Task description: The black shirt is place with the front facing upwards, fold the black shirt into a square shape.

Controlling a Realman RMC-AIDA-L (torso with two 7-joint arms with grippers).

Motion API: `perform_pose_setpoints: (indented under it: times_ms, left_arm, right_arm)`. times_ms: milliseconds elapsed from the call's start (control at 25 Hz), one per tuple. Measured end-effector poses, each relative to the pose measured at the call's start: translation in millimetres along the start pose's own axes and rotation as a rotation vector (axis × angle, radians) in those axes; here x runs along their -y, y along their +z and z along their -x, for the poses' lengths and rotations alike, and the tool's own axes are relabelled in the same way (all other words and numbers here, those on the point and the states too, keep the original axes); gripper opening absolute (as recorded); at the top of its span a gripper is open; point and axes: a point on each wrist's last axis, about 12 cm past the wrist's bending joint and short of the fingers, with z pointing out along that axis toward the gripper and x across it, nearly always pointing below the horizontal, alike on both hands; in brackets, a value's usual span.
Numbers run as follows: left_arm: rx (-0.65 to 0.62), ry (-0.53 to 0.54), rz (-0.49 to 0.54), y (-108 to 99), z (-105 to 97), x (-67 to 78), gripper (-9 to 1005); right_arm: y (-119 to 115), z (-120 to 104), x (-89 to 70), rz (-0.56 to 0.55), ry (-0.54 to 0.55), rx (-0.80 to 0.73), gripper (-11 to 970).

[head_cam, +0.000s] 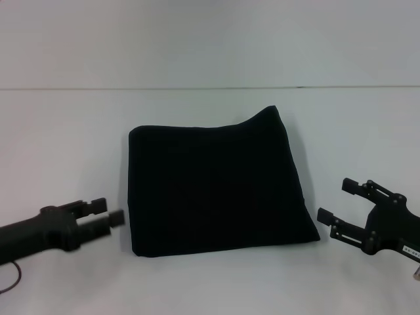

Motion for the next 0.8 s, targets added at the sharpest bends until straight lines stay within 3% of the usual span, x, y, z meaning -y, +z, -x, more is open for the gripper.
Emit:
perform_pose_setpoints:
  times_ms: [160, 280, 520, 800]
  left_arm:
    - [0.007, 0.332, -0.04, 7, -23, 13.7, 515]
    - [0.029, 0.455, -0.049, 13, -43, 20.7, 636]
    - [-0.008, 0.408, 0.032, 18, -69, 16.9, 951]
    - [-0.006, 0.396, 0.01, 20, -70, 19.3, 952]
  right_arm:
    - [1, -1, -4.9, 0.031, -0.033, -0.005, 857]
    - [0, -9, -13.7, 0.052, -0.045, -0.022, 857]
    - [-7, -29, -31.7, 0.058, -0.005, -0.065, 856]
    - [-7, -33, -34.4, 0.048, -0.003, -0.073, 856]
